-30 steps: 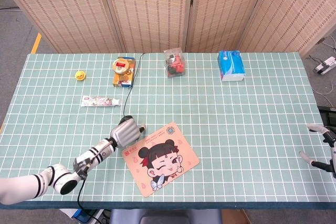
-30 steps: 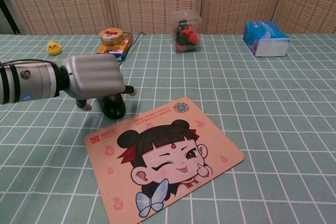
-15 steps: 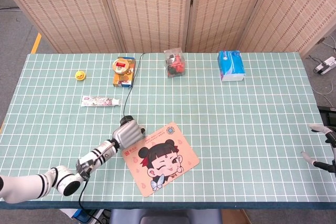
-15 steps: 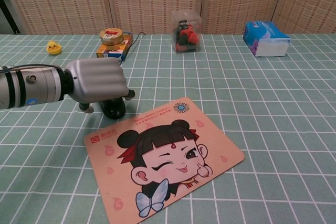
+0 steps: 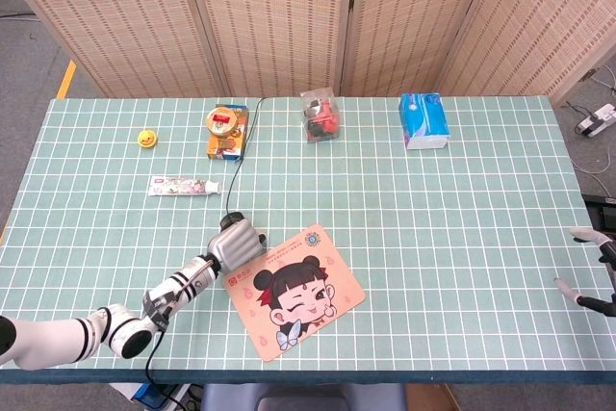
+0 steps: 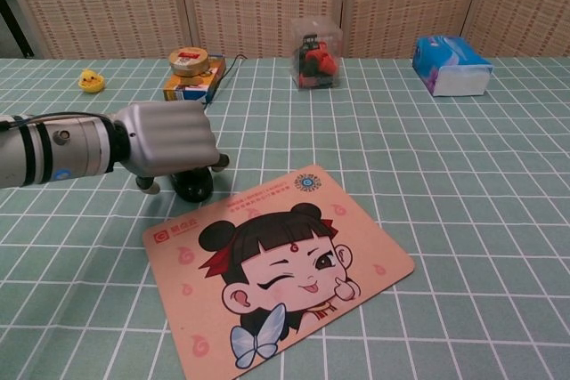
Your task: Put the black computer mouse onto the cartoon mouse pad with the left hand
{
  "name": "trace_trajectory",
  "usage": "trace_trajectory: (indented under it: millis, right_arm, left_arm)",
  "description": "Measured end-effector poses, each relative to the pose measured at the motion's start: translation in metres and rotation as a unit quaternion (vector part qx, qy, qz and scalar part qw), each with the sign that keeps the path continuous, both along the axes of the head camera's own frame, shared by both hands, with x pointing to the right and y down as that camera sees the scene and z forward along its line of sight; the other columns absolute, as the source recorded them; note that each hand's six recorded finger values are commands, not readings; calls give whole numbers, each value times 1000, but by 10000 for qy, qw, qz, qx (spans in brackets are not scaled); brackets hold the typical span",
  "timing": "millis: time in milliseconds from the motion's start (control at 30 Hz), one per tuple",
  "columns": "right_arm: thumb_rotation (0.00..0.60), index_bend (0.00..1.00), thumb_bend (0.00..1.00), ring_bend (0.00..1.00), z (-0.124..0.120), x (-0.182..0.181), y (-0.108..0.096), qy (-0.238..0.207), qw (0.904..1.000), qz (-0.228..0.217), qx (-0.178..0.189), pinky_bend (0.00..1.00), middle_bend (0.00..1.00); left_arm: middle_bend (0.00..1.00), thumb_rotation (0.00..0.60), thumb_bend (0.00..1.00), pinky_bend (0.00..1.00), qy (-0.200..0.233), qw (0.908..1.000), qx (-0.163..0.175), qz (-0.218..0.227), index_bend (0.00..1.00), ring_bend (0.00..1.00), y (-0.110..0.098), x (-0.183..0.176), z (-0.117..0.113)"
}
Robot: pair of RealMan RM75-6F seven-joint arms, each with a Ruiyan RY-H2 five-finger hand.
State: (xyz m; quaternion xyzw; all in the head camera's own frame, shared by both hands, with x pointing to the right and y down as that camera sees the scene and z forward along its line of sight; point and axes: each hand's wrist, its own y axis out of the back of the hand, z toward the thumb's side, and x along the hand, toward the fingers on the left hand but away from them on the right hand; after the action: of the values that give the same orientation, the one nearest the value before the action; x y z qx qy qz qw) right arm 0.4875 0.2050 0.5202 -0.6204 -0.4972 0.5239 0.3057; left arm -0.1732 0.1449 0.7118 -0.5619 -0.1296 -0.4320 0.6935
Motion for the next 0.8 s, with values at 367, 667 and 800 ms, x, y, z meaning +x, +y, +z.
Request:
trace_trajectory:
  millis: [367,667,800]
  right_arm:
    - [600,277,18,262,1,-1,0,7,10000,4,-23,413,349]
    - [600,277,19,262,1,1,0,-1,10000,15,-25,413,349]
    - [600,277,18,262,1,1,0,-3,10000,18,-29,413,349]
  left_arm:
    - [900,600,176,1000,230,9997,10,23,481,1000,1,6,-4]
    - [895,600,189,1000,246,9997,-3,37,497,1000,2,7,-2]
    - [895,600,188,1000,281,9996,-28,11,519,1000,3,8,-2]
